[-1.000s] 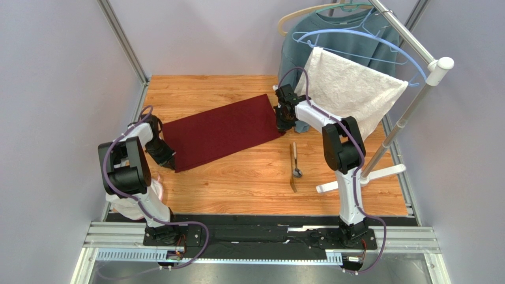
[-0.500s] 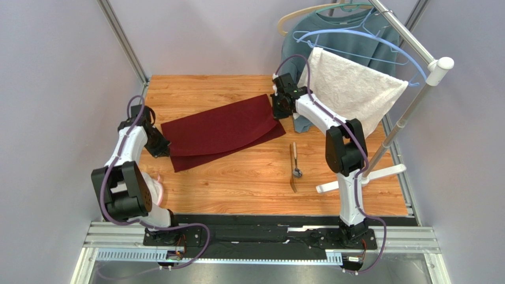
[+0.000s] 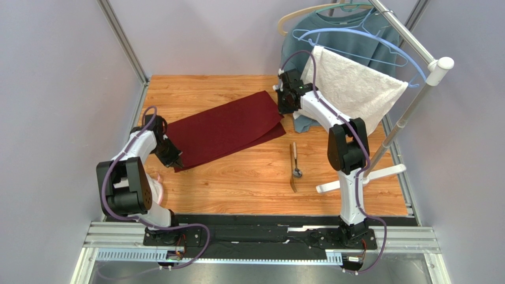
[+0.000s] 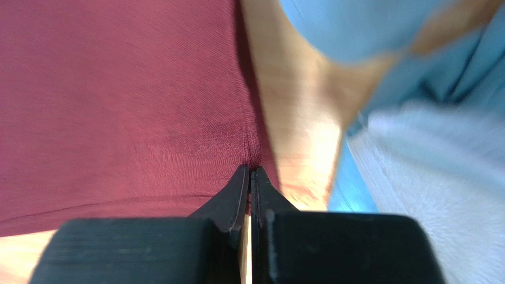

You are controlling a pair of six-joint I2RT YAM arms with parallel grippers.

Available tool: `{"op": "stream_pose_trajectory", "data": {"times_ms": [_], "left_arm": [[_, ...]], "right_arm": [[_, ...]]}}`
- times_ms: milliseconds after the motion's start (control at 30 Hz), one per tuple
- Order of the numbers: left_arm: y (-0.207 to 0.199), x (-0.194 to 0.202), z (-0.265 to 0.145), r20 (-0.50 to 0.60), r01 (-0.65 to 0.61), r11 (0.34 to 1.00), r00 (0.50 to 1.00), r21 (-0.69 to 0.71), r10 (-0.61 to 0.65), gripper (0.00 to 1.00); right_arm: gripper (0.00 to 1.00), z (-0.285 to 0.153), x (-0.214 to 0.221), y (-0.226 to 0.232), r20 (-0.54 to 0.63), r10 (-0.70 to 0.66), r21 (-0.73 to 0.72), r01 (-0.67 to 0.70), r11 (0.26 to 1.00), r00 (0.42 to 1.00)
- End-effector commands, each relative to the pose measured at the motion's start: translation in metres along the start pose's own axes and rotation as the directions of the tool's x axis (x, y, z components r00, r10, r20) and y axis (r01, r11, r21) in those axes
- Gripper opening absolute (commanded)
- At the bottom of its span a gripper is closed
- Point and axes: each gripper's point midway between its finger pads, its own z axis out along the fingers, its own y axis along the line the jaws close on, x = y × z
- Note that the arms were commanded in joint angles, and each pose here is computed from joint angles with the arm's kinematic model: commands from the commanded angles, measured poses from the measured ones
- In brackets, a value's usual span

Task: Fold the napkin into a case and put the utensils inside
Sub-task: Fold and flatten the napkin at the center of the board.

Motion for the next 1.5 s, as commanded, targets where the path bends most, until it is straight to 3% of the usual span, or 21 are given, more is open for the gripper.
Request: {"op": "stream_pose_trajectory", "data": {"times_ms": [0,333,733,1033,1467], "left_arm": [[0.005,-0.006,0.003,0.026,0.027,0.999,0.999,-0.035,-0.026,0.00],[0.018,-0.027,-0.018,0.143,0.012,0.992,0.990,-0.127,0.006,0.00],[0.023,-0.014,0.007,0.032,0.005,0.987,0.999,-0.158,0.000,0.00],[0.029,-0.015,0.018,0.022,0.011,0.982,1.000,-0.190,-0.007,0.00],[0.037,-0.013,0.018,0.024,0.005,0.975,1.000,-0.224,0.001,0.00]], "right_arm": [[0.00,0.005,0.008,-0.006,-0.014,-0.007,-0.011,0.007,1.000,1.000],[0.00,-0.002,0.015,-0.008,-0.022,-0.001,-0.009,0.001,1.000,1.000],[0.00,0.005,0.041,-0.011,-0.078,0.018,-0.013,-0.019,1.000,0.997],[0.00,0.020,0.052,-0.014,-0.109,0.022,-0.005,-0.023,1.000,0.994],[0.00,0.008,0.046,-0.013,-0.087,0.021,-0.008,-0.022,1.000,0.996]]}}
